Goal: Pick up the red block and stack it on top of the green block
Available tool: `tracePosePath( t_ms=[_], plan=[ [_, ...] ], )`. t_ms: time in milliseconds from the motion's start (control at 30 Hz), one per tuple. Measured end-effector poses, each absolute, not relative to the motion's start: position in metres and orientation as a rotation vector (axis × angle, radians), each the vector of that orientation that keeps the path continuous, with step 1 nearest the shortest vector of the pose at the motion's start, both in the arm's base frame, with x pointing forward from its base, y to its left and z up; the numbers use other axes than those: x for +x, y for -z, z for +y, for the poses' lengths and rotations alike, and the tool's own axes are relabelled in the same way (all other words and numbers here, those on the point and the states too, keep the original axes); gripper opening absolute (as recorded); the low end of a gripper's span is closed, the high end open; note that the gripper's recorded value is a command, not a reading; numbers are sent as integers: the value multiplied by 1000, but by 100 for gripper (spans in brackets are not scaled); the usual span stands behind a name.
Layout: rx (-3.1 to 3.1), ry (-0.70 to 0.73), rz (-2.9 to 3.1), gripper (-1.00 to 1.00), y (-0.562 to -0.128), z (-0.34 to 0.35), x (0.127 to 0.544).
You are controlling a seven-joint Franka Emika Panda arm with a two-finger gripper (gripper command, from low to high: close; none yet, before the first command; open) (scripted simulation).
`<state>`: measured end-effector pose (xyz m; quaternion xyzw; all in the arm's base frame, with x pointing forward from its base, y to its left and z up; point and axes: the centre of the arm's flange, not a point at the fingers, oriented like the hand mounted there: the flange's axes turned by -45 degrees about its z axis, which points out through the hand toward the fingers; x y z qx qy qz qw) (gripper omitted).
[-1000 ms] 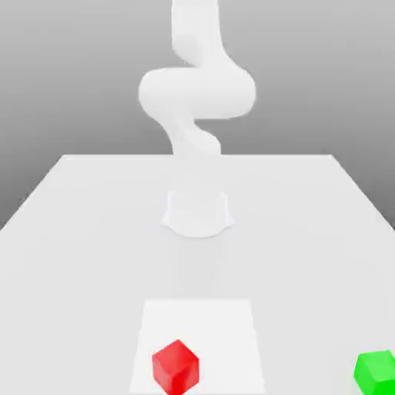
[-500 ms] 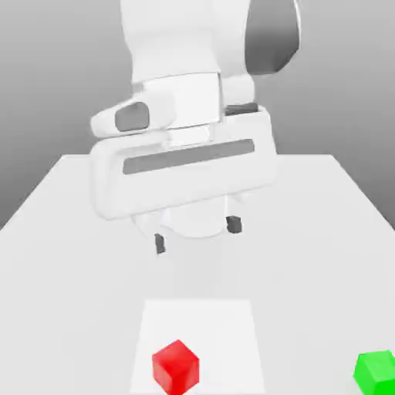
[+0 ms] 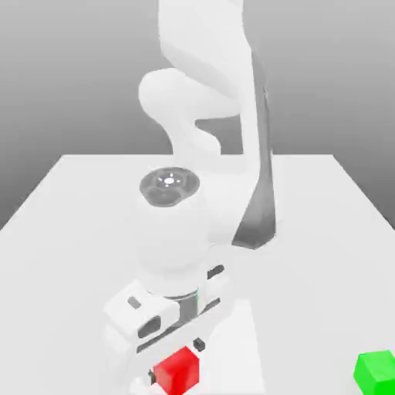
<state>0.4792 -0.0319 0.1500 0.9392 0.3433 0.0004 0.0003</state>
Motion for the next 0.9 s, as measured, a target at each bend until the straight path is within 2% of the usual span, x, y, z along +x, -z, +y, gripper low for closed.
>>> tracePosePath(
  t_ms=[167,333,500,633,700,767,800,900],
  plan=[
    [2950,1,1079,-100,-149,-32,479],
    [2939,1,1113,-100,-204,-26,481],
    [2634,3,1719,-100,-223,92,501],
    [2296,5,2149,-100,-235,191,494],
    [2101,5,2337,-100,-223,241,487],
    [2000,4,2423,-100,-194,265,482],
    [1983,3,2437,100,-185,269,481],
    [1983,3,2437,100,-185,269,481]
  ],
)
